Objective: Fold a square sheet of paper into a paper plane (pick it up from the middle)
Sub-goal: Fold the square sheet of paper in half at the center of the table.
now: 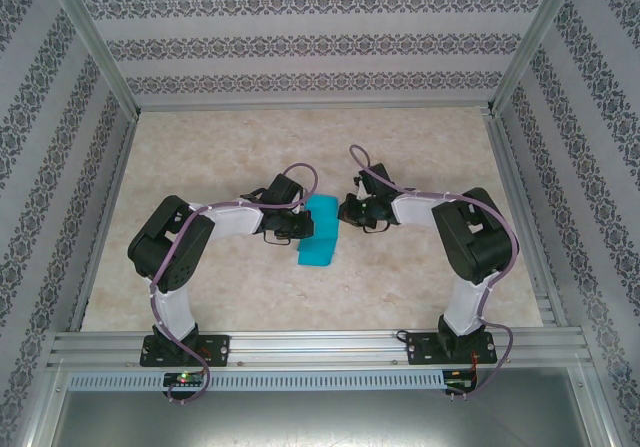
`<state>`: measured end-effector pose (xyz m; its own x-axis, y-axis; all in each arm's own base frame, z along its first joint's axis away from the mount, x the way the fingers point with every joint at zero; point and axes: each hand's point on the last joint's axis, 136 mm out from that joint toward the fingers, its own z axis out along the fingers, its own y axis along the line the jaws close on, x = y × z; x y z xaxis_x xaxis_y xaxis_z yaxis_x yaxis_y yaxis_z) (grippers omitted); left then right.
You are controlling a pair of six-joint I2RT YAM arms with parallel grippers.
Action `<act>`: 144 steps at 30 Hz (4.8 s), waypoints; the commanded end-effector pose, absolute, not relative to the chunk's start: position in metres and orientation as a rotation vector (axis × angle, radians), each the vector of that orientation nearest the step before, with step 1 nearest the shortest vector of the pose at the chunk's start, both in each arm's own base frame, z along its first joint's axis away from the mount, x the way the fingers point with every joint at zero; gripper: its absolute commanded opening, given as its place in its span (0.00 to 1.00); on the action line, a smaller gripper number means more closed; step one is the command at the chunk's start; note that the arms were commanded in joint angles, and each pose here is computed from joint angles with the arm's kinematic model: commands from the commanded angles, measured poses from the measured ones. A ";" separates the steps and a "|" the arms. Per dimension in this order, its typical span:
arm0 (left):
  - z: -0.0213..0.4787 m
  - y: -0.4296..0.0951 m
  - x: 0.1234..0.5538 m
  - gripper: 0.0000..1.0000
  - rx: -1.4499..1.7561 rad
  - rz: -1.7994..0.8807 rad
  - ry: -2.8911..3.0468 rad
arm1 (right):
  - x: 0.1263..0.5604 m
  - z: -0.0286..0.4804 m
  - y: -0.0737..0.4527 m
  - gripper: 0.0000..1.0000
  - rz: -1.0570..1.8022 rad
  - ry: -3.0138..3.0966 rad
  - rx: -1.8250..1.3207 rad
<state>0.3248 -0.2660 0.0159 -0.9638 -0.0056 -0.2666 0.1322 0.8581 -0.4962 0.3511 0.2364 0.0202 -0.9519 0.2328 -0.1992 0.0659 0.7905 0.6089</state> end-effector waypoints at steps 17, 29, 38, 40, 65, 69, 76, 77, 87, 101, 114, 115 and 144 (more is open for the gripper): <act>-0.045 -0.215 0.275 0.11 0.088 -0.431 3.040 | 0.378 0.026 0.268 0.02 0.945 2.666 0.137; -0.047 -0.209 0.268 0.11 0.100 -0.400 3.054 | 0.406 0.017 0.237 0.02 0.834 2.636 0.243; -0.046 -0.205 0.263 0.11 0.100 -0.385 3.061 | 0.425 0.007 0.228 0.02 0.804 2.637 0.281; -0.045 -0.204 0.263 0.11 0.102 -0.381 3.062 | 0.429 0.009 0.224 0.02 0.795 2.634 0.284; -0.045 -0.213 0.271 0.11 0.111 -0.416 3.064 | 0.324 0.023 0.270 0.02 0.979 2.805 0.098; -0.046 -0.213 0.269 0.11 0.110 -0.416 3.070 | 0.315 0.006 0.261 0.02 0.947 2.853 0.108; -0.046 -0.212 0.268 0.11 0.112 -0.406 3.076 | 0.306 -0.005 0.235 0.02 0.845 2.890 0.131; -0.045 -0.211 0.268 0.11 0.111 -0.404 3.077 | 0.305 -0.004 0.230 0.02 0.826 2.888 0.140; -0.046 -0.213 0.269 0.11 0.110 -0.413 3.076 | 0.300 0.037 0.243 0.02 0.948 2.797 0.097; -0.047 -0.212 0.267 0.11 0.117 -0.412 3.079 | 0.281 0.020 0.282 0.02 0.974 2.889 -0.038; -0.047 -0.211 0.268 0.11 0.126 -0.395 3.084 | 0.245 0.000 0.260 0.02 0.890 3.007 -0.101; -0.047 -0.211 0.268 0.11 0.126 -0.394 3.086 | 0.242 -0.001 0.259 0.02 0.891 3.011 -0.098; -0.048 -0.214 0.269 0.11 0.140 -0.409 3.085 | 0.261 0.034 0.296 0.02 1.098 2.864 -0.076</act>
<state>0.3242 -0.2632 0.0150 -0.9623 0.0426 -0.2686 0.1646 0.8775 -0.4504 0.2659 0.2873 0.0396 -0.9932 0.0027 -0.1165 -0.0747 0.7525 0.6543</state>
